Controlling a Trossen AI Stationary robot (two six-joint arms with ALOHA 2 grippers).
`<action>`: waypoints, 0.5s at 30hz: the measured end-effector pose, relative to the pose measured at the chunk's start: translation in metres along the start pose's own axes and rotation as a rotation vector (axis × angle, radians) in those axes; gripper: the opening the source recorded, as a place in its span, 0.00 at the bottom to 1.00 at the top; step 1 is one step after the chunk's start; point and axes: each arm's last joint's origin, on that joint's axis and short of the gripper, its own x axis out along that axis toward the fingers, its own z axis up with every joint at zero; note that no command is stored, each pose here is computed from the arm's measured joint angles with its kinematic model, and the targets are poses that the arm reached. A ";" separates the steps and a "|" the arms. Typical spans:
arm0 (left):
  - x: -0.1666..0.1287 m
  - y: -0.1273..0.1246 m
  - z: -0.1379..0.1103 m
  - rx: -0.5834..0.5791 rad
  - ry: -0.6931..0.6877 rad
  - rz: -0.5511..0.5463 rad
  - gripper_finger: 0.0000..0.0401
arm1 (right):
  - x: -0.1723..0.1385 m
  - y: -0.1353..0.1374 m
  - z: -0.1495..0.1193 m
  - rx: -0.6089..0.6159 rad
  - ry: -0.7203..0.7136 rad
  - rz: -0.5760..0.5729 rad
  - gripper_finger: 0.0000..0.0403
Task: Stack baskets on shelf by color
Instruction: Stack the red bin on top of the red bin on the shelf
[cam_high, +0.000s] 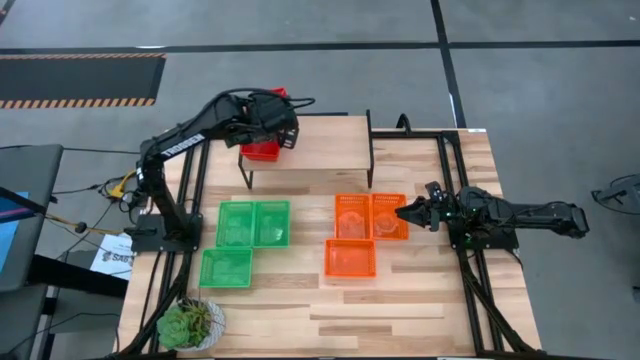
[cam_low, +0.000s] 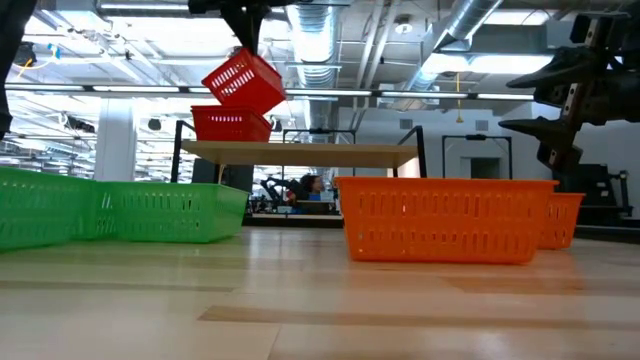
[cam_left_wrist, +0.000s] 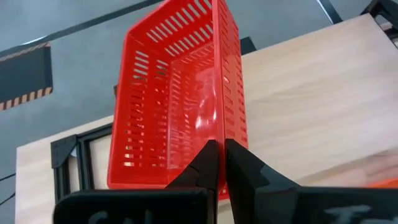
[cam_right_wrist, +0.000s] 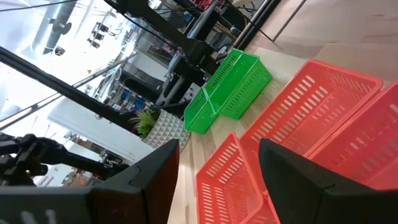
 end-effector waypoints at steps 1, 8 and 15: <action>-0.001 0.000 0.000 0.006 -0.004 0.000 0.00 | 0.000 0.000 0.000 0.000 0.000 0.000 0.61; -0.019 0.038 0.011 -0.025 -0.066 0.006 0.00 | 0.000 0.000 0.000 0.005 0.001 0.000 0.61; -0.089 0.094 -0.007 -0.284 -0.216 -0.150 0.00 | 0.000 0.000 0.000 0.006 0.000 0.000 0.61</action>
